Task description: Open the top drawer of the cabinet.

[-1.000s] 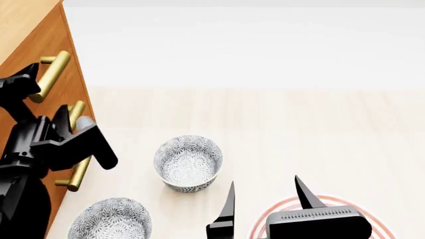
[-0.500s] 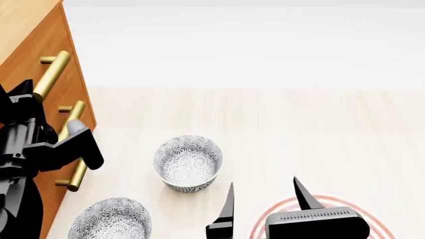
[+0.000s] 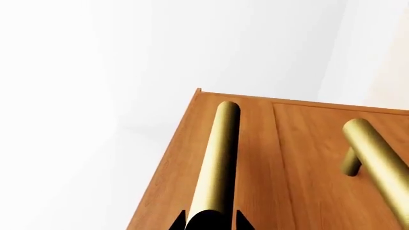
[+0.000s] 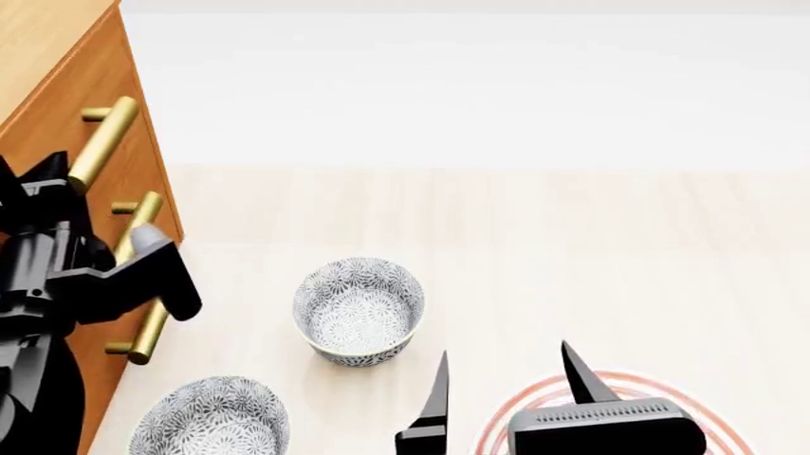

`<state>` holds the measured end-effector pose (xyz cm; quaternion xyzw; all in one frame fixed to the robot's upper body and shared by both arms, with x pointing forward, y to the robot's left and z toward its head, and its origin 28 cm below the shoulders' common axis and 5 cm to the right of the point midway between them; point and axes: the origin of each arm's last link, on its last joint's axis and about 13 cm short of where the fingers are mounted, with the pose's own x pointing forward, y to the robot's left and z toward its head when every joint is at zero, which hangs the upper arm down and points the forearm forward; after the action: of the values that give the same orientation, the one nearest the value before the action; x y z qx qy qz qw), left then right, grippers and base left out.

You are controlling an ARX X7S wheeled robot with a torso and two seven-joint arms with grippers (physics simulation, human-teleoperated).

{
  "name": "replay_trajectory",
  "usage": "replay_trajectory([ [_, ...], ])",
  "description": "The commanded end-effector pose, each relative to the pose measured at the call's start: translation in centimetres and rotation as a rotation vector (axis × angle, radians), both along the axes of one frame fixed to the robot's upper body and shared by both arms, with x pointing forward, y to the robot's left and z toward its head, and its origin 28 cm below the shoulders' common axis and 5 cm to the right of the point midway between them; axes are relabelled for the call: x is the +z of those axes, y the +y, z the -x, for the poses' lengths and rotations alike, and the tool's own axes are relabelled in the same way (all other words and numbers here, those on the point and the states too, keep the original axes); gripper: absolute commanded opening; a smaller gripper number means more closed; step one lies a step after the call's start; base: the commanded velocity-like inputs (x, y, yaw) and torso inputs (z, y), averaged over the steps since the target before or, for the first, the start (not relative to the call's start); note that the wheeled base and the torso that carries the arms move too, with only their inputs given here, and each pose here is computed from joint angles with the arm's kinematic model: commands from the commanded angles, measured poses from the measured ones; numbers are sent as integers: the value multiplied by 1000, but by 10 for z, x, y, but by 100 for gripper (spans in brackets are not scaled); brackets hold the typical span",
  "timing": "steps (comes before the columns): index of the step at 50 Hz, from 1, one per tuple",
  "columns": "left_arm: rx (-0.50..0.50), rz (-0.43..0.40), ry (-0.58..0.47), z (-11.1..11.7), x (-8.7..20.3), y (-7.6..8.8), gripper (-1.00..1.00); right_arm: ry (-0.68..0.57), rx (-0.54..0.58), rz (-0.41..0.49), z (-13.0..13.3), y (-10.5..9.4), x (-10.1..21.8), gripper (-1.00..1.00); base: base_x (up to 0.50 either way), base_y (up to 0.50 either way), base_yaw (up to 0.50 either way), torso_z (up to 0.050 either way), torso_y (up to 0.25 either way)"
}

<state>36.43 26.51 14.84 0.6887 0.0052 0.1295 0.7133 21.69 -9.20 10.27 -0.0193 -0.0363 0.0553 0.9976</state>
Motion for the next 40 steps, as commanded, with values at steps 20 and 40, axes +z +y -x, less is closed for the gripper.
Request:
replay_trajectory([
  [20, -176, -77, -18, 7, 11, -61, -100, 2, -5, 1, 1, -2, 0, 100, 0, 0, 0, 0, 1],
  [40, -209, -92, -10, 13, 6, -70, -100, 8, -5, -4, 1, -3, -2, 100, 0, 0, 0, 0, 2],
])
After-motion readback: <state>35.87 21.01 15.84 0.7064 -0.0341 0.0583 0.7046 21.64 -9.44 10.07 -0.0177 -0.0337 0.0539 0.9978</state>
